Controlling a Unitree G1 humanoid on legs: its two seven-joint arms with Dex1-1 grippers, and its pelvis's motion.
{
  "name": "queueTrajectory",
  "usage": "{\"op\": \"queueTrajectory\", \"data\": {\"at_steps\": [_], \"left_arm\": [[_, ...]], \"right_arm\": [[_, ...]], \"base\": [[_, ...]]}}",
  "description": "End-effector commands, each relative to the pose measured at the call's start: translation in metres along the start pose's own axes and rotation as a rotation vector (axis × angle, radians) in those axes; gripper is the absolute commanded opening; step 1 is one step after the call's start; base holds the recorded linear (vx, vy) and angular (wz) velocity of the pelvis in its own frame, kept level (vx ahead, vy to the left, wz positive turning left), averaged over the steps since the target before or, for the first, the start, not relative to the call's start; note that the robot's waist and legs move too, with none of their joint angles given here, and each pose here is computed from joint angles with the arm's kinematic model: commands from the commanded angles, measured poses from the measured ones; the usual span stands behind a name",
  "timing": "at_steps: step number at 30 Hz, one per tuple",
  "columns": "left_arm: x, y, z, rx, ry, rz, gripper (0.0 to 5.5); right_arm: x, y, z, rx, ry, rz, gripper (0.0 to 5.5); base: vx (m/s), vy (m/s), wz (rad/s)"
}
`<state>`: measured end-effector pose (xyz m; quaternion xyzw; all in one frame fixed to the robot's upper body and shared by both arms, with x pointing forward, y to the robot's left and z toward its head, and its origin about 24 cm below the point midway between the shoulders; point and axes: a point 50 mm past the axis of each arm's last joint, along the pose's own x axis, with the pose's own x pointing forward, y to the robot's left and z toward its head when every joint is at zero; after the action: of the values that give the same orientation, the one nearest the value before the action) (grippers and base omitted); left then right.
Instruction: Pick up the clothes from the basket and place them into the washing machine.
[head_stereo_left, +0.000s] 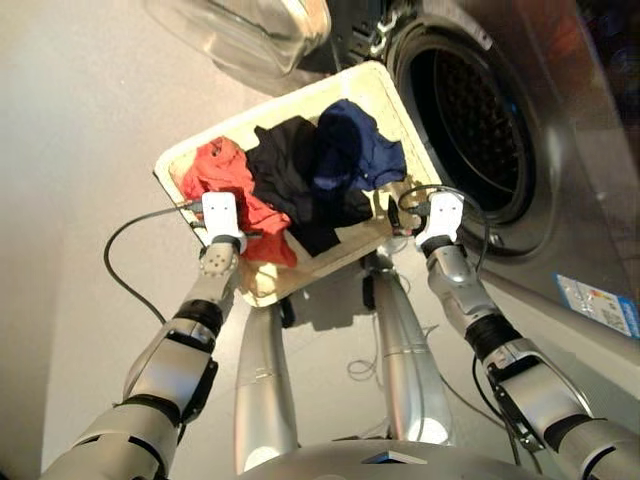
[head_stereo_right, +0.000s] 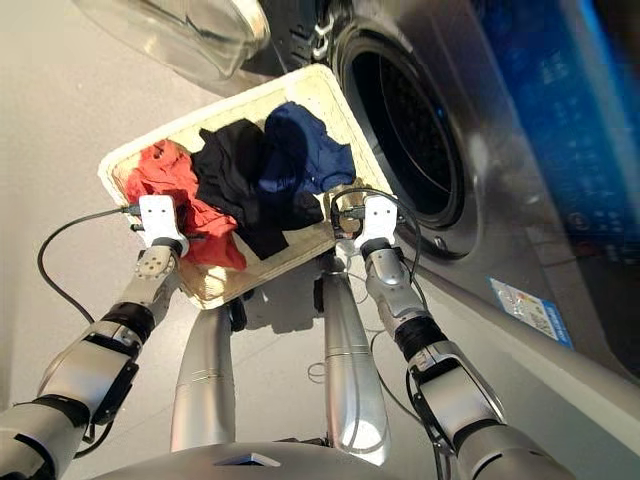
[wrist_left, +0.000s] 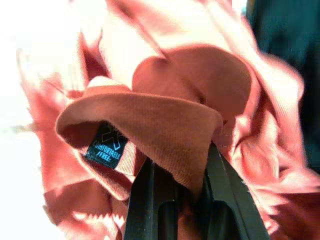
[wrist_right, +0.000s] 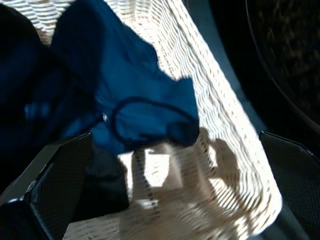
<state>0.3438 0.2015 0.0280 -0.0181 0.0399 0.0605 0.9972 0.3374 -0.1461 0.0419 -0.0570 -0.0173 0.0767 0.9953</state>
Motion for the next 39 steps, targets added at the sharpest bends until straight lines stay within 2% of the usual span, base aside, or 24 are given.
{"op": "queueTrajectory", "data": {"at_steps": [1, 9, 18, 30, 39], "left_arm": [[-0.003, 0.001, 0.016, -0.122, -0.132, 0.001, 0.00], [-0.019, -0.024, 0.033, -0.295, -0.253, -0.105, 0.00], [-0.036, -0.062, 0.055, -0.491, -0.341, -0.280, 0.00], [-0.058, -0.117, 0.081, -0.765, -0.347, -0.510, 0.00], [-0.081, -0.137, 0.088, -0.811, -0.313, -0.732, 0.00]], "right_arm": [[-0.002, 0.007, 0.000, -0.107, -0.024, 0.080, 5.50], [-0.003, 0.024, 0.000, -0.298, -0.035, 0.225, 5.50], [0.004, 0.070, 0.047, -0.549, -0.278, 0.502, 5.50], [0.019, 0.096, 0.070, -0.622, -0.360, 0.531, 5.50], [0.037, 0.093, 0.086, -0.583, -0.356, 0.458, 5.50]], "base": [[-0.051, -0.088, 0.143], [0.012, -0.037, 0.113], [0.000, 0.000, 0.000], [0.000, 0.000, 0.000], [0.000, 0.000, 0.000]]}}
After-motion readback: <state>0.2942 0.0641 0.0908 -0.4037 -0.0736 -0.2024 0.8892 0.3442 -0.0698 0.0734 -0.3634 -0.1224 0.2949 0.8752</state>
